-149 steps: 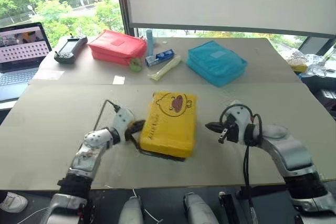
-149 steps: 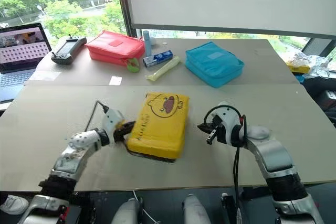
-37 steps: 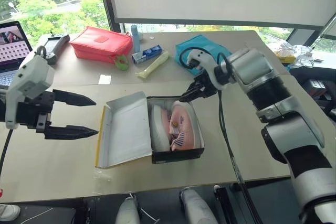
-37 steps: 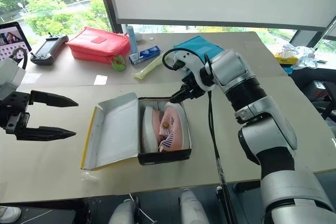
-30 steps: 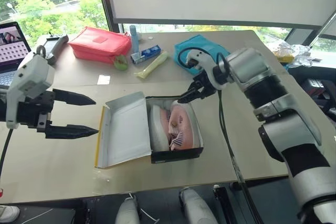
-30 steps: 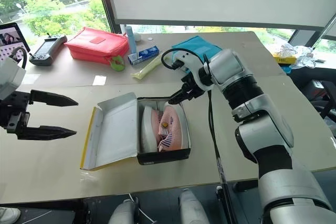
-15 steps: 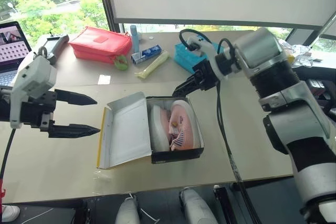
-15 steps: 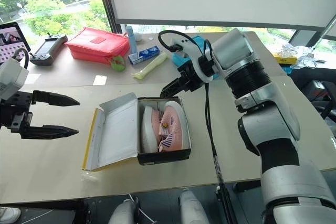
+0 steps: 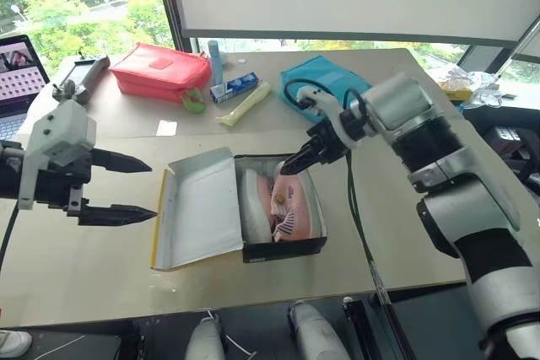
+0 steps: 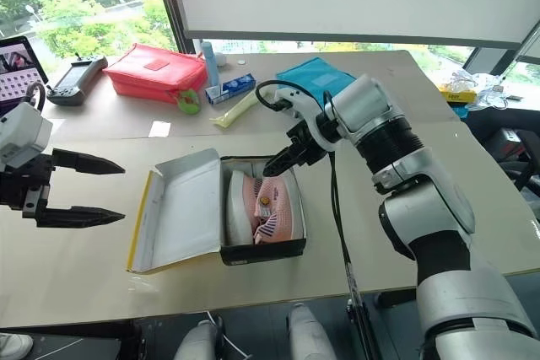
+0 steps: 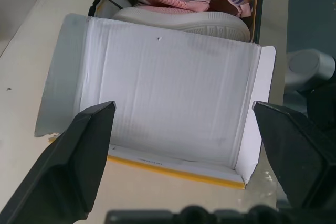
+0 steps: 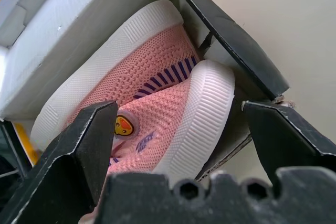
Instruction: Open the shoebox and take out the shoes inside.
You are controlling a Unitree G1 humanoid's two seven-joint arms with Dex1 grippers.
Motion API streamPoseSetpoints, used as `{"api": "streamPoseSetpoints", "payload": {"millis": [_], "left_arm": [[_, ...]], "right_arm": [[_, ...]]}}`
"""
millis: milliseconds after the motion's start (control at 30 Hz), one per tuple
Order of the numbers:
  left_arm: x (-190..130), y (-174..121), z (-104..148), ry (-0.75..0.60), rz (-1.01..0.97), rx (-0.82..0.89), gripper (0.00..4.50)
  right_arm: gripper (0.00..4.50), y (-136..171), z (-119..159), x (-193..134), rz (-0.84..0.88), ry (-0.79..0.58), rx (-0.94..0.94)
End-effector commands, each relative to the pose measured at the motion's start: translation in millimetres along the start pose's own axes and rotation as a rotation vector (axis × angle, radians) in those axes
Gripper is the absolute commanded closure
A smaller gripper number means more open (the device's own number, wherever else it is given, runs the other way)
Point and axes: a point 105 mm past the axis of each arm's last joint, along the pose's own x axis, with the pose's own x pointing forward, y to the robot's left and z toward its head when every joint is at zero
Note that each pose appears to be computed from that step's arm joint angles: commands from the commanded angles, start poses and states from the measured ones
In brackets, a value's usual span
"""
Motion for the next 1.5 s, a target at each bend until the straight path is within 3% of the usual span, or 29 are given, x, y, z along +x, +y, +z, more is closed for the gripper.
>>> {"api": "streamPoseSetpoints", "payload": {"millis": [33,367,400,533,600,800,967,1167,1333,1400,1500], "left_arm": [[-5,2,5,0.012,0.021,0.038,0.00],[-3,2,7,0.009,0.015,0.044,0.00],[-3,3,7,0.009,0.016,0.045,0.00],[-1,3,6,0.004,0.016,0.044,0.00],[-1,3,6,0.002,0.018,0.043,0.00],[-1,3,6,0.001,0.019,0.043,0.00],[-1,3,6,-0.001,0.018,0.043,0.00],[0,5,6,0.004,0.013,0.048,0.00],[0,7,8,0.008,0.007,0.057,0.00],[0,8,8,0.009,0.004,0.061,0.00],[1,9,9,0.009,-0.005,0.066,0.00]], "right_arm": [[0.01,-1,3,1,-0.012,0.001,-0.049],[0.01,13,-16,9,0.072,0.082,-0.085],[0.51,14,-16,9,0.077,0.083,-0.085],[1.72,18,-16,9,0.084,0.084,-0.098],[2.54,20,-13,8,0.084,0.074,-0.100],[4.14,22,1,4,0.079,0.007,-0.116],[4.26,22,36,-6,-0.005,-0.208,-0.336],[4.26,20,71,-22,-0.109,-0.448,-0.403],[4.26,30,85,-37,-0.097,-0.643,-0.417],[4.26,34,76,-40,-0.066,-0.659,-0.412],[4.26,47,76,-61,0.069,-0.781,-0.340]]}}
